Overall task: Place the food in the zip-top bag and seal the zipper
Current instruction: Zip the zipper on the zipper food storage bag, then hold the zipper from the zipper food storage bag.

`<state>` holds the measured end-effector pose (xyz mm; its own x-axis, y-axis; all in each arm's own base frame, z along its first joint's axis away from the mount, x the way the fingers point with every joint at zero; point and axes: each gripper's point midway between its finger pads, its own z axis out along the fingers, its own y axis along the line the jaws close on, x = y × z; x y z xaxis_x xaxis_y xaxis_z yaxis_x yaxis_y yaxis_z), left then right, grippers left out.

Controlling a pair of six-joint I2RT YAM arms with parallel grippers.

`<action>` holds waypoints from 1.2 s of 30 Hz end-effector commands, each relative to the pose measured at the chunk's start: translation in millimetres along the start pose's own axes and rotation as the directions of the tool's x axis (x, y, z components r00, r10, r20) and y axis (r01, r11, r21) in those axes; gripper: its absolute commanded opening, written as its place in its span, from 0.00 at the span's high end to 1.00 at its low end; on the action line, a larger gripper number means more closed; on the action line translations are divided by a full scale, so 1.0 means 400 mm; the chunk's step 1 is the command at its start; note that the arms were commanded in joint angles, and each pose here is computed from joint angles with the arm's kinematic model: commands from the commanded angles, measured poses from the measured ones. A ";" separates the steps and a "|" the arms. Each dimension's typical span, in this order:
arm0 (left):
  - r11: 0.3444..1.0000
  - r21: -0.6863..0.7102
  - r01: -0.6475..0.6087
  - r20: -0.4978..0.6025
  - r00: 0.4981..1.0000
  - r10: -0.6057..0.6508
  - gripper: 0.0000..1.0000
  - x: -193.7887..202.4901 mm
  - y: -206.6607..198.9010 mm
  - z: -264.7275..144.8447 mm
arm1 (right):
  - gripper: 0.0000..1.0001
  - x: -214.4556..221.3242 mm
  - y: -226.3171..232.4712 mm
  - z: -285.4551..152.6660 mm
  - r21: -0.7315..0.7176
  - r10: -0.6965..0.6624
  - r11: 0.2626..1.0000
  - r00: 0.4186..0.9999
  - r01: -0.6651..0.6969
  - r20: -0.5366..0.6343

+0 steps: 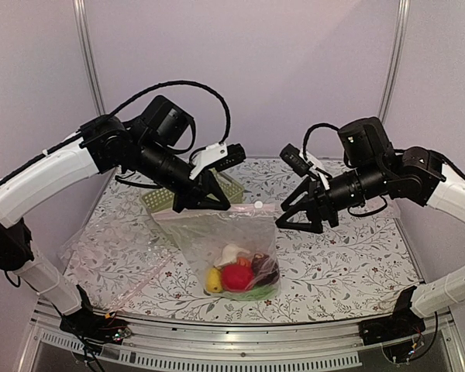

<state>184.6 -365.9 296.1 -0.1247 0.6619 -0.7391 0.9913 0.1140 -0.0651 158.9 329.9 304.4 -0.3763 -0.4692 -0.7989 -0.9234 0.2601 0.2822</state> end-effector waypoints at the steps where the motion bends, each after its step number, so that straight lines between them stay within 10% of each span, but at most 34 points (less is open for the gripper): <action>1: 1.000 -0.016 0.014 -0.022 1.000 -0.015 1.00 0.012 0.008 -0.012 | 0.35 -0.003 -0.003 -0.031 0.036 0.006 0.999 0.999 -0.007 0.047; 19: 0.994 -0.106 -0.005 0.128 0.992 0.019 1.00 -0.032 0.020 -0.058 | 0.38 -0.067 -0.028 0.020 -0.012 0.266 0.962 0.934 -0.271 0.237; 36: 0.995 -0.102 -0.006 0.137 0.990 0.020 1.00 -0.026 0.013 -0.062 | 0.57 -0.070 -0.034 0.058 0.024 0.216 0.974 0.951 -0.226 0.221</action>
<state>187.2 -356.4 312.2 -0.1071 0.5810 -0.8068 0.9847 0.1742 -0.0052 176.9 356.1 313.5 -0.5706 -0.1950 -0.7977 -0.7992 0.3550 0.4849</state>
